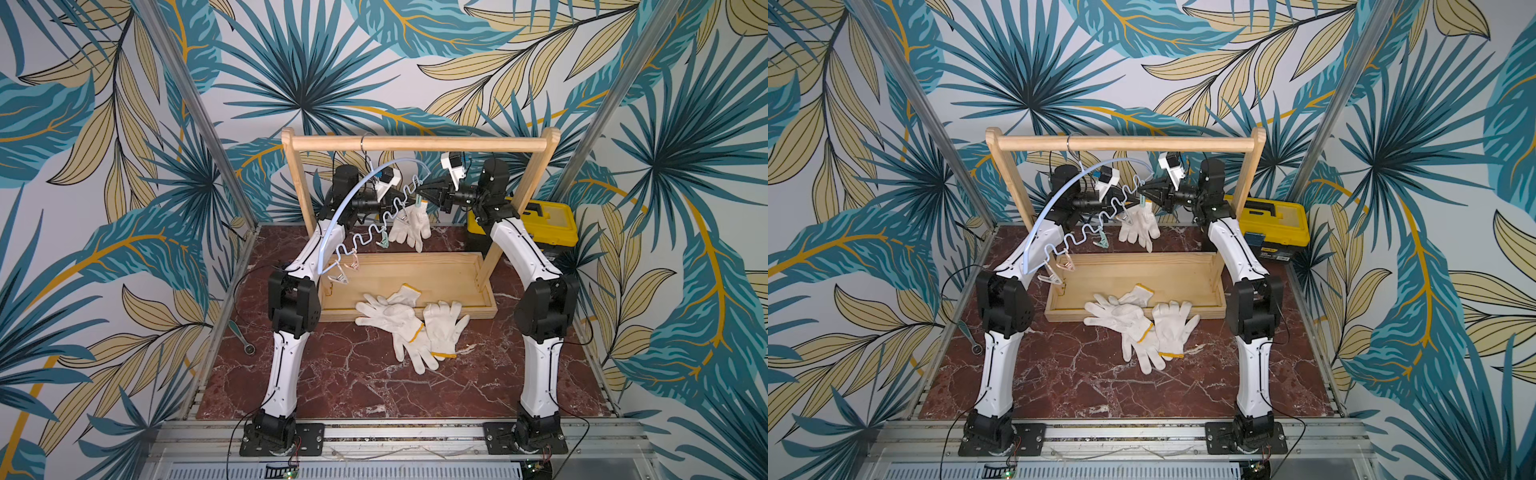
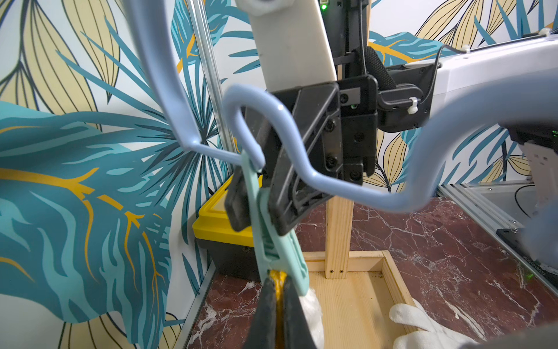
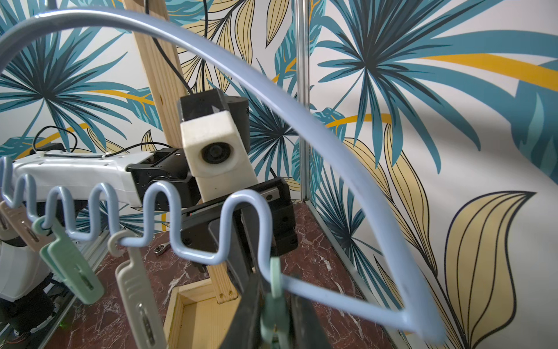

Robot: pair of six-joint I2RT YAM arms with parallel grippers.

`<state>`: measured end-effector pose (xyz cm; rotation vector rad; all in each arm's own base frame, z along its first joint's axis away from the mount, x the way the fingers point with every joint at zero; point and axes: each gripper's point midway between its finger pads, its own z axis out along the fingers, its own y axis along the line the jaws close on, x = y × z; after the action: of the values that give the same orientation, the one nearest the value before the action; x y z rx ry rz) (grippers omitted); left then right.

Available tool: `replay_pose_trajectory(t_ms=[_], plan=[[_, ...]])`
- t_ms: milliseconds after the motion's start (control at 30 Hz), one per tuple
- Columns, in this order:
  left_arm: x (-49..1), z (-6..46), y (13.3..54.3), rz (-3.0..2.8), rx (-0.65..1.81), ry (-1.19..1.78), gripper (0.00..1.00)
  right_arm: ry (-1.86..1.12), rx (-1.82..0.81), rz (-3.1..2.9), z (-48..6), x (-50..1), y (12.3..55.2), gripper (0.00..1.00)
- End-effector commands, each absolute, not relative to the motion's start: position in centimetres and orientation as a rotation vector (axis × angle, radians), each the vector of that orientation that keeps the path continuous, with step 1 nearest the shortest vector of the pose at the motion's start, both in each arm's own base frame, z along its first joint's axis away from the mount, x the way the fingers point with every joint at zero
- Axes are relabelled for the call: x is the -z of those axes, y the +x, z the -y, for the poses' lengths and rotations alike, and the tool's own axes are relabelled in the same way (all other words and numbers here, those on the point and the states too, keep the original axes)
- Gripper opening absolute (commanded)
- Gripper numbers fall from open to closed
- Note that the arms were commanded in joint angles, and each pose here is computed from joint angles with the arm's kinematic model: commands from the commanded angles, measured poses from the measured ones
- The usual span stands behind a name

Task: Clip the gloves onto a hanger to dry
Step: Clamp the glove onto the hanger.

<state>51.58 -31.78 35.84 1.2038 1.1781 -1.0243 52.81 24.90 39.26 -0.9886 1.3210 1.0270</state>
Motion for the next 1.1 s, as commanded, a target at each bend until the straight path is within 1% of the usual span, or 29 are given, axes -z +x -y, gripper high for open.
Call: replay_pose_trajectory(t_ms=[0,67,167,200,267,300,433,600,633,700,767,800,900,1067], plan=[[-38.7,31.7,50.3,-1.106,1.016,1.228,0.0,-1.0,-0.998,-1.303,-24.9,-40.4,51.9,0.07],[-38.8,31.7,50.3,-1.107,1.012,1.225,0.0,-0.999,-0.999,-1.308,-24.9,-40.3,51.9,0.08],[-39.1,31.7,50.2,-1.101,1.008,1.225,0.0,-0.998,-1.001,-1.314,-24.9,-40.2,51.9,0.14],[-39.2,31.8,50.1,-1.099,1.01,1.227,0.0,-0.998,-1.0,-1.316,-25.0,-40.1,51.8,0.17],[-39.2,31.8,50.1,-1.097,1.013,1.229,0.0,-0.993,-0.991,-1.32,-24.9,-40.1,51.9,0.29],[-39.3,31.8,50.0,-1.095,1.013,1.23,0.0,-0.992,-0.988,-1.32,-24.8,-40.1,51.9,0.34],[-39.4,31.8,49.9,-1.095,1.016,1.231,0.0,-0.984,-0.973,-1.321,-24.7,-40.3,51.9,0.47],[-39.3,31.7,50.0,-1.106,1.006,1.222,0.0,-0.95,-0.911,-1.331,-24.2,-40.1,52.1,0.6],[-39.2,31.6,50.2,-1.113,1.0,1.215,0.02,-0.945,-0.901,-1.333,-24.1,-40.1,52.1,0.62],[-38.9,31.6,50.6,-1.135,0.982,1.196,0.16,-0.931,-0.877,-1.344,-23.9,-40.0,52.0,0.65],[-38.5,31.5,51.0,-1.159,0.958,1.176,0.27,-0.908,-0.856,-1.357,-23.6,-39.8,51.8,0.67],[-38.3,31.3,51.3,-1.172,0.939,1.163,0.3,-0.894,-0.841,-1.36,-23.4,-39.7,51.8,0.68],[-37.6,31.1,52.2,-1.217,0.892,1.124,0.37,-0.858,-0.797,-1.382,-22.7,-39.3,51.5,0.69],[-36.9,30.3,54.0,-1.295,0.795,1.036,0.42,-0.799,-0.734,-1.424,-21.7,-38.6,50.2,0.71]])
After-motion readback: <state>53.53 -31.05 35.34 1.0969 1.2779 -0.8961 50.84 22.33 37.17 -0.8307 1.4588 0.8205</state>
